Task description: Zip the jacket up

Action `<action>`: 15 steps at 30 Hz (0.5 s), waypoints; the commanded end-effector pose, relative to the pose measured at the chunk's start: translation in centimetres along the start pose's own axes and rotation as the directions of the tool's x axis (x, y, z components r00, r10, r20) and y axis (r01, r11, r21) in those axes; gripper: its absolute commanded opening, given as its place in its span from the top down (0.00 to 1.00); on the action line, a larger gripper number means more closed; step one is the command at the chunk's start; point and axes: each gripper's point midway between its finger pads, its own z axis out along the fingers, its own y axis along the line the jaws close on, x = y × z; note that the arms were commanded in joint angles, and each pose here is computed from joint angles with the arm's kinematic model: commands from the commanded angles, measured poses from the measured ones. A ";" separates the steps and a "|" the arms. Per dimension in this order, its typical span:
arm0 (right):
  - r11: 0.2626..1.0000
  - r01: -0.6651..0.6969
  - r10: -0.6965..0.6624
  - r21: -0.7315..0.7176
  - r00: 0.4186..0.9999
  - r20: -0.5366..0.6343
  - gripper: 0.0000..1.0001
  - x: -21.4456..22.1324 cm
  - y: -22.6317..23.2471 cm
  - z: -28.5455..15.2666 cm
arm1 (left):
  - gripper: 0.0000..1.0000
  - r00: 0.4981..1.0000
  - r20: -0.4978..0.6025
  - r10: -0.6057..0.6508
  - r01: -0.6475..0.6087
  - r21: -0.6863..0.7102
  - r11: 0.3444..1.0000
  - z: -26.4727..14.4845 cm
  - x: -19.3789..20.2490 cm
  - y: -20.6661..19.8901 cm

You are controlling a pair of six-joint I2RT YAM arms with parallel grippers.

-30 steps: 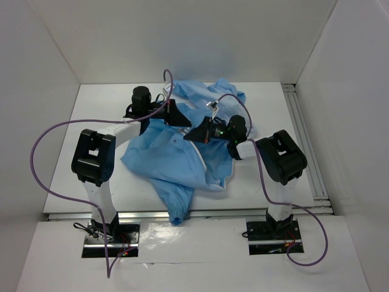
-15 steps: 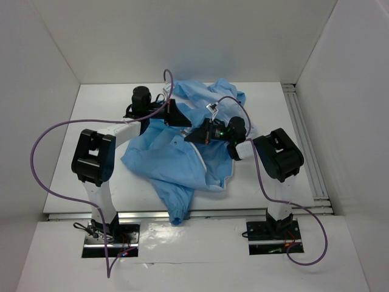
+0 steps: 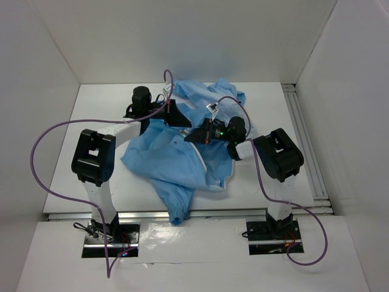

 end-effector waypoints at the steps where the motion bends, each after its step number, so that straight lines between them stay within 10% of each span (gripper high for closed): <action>1: 0.988 0.139 -0.135 -0.074 0.990 0.047 1.00 -1.8 2.0 0.0 | 1.00 0.997 -0.024 0.073 -0.072 0.056 0.996 0.2 -0.3 -1.6; 15: 0.983 0.157 -0.153 -0.097 0.987 0.052 1.00 -1.9 2.7 0.0 | 1.00 0.997 -0.018 0.077 -0.076 0.047 0.996 0.3 -0.6 -1.3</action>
